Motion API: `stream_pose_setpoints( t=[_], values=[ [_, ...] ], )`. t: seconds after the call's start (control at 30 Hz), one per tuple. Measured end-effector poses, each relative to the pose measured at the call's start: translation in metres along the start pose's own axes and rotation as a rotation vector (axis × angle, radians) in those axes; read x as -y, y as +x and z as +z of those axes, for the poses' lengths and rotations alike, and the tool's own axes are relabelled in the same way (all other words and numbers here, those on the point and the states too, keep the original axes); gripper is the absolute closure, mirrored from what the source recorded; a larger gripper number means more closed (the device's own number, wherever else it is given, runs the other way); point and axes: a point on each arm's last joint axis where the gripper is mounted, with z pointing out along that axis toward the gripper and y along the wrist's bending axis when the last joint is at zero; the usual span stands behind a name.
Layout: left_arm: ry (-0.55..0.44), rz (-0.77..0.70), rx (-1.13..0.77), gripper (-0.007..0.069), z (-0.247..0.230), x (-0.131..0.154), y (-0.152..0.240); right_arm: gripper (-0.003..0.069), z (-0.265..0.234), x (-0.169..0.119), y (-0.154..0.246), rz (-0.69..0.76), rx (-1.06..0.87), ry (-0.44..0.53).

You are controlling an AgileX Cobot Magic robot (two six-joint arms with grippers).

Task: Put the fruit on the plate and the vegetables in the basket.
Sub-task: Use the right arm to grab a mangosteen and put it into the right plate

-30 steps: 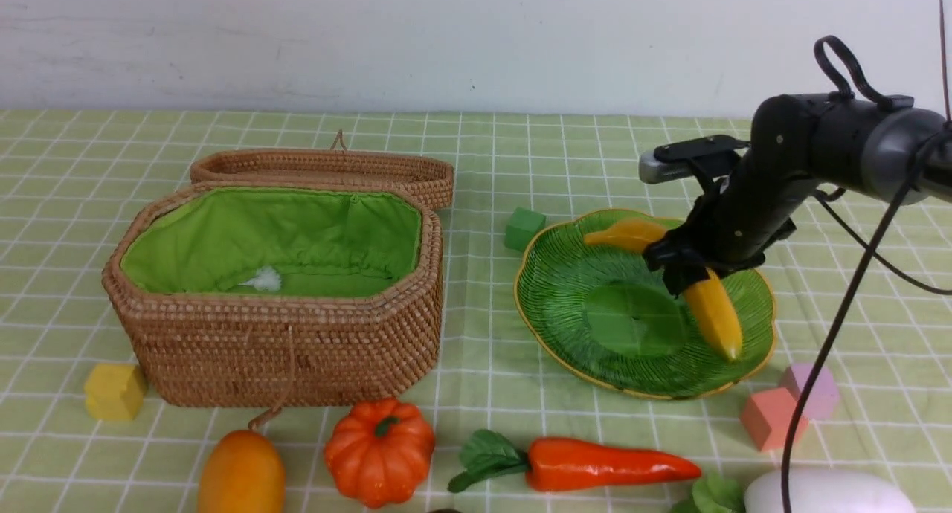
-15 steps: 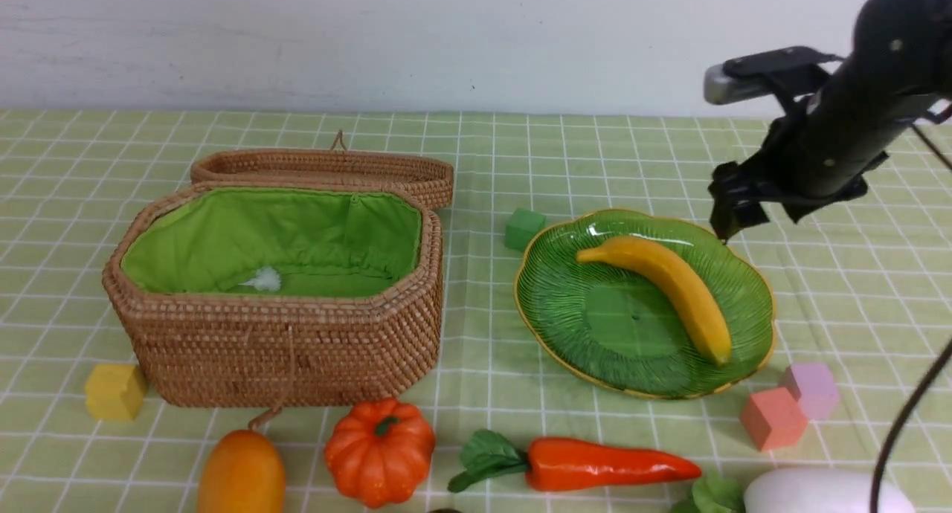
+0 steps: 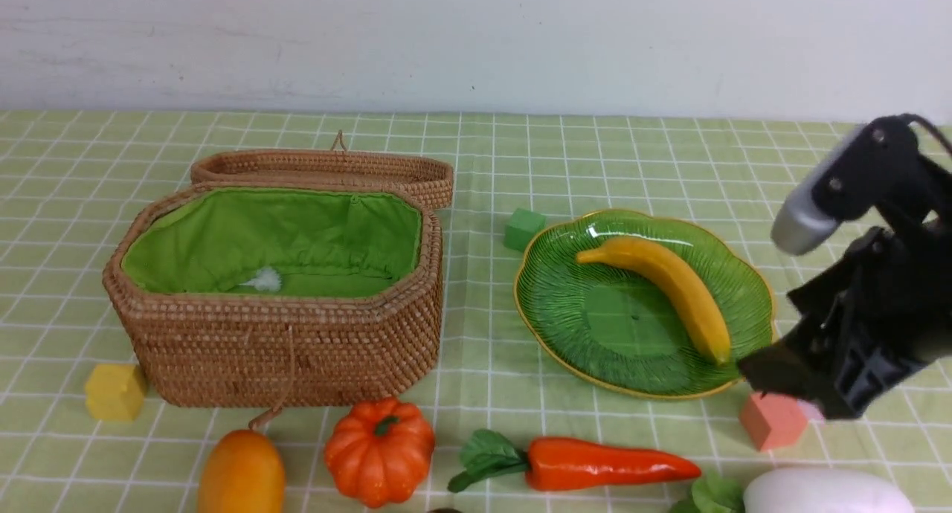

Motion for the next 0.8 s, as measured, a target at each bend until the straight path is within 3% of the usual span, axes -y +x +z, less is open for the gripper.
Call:
stream_pose_setpoints(
  t=[0.23, 0.4, 0.57, 0.8],
  values=[
    [0.0, 0.0, 0.0, 0.0386, 0.0, 0.0, 0.0, 0.0066, 0.048, -0.045, -0.017, -0.093, -0.063, -0.243],
    [0.0, 0.0, 0.0, 0.0386, 0.0, 0.0, 0.0, 0.0066, 0.085, -0.085, -0.041, -0.221, -0.096, -0.36],
    [0.0, 0.0, 0.0, 0.0386, 0.0, 0.0, 0.0, 0.0066, 0.112, -0.119, -0.061, -0.291, -0.118, -0.422],
    [0.0, 0.0, 0.0, 0.0386, 0.0, 0.0, 0.0, 0.0066, 0.141, -0.131, -0.067, -0.232, -0.16, -0.412]
  ],
)
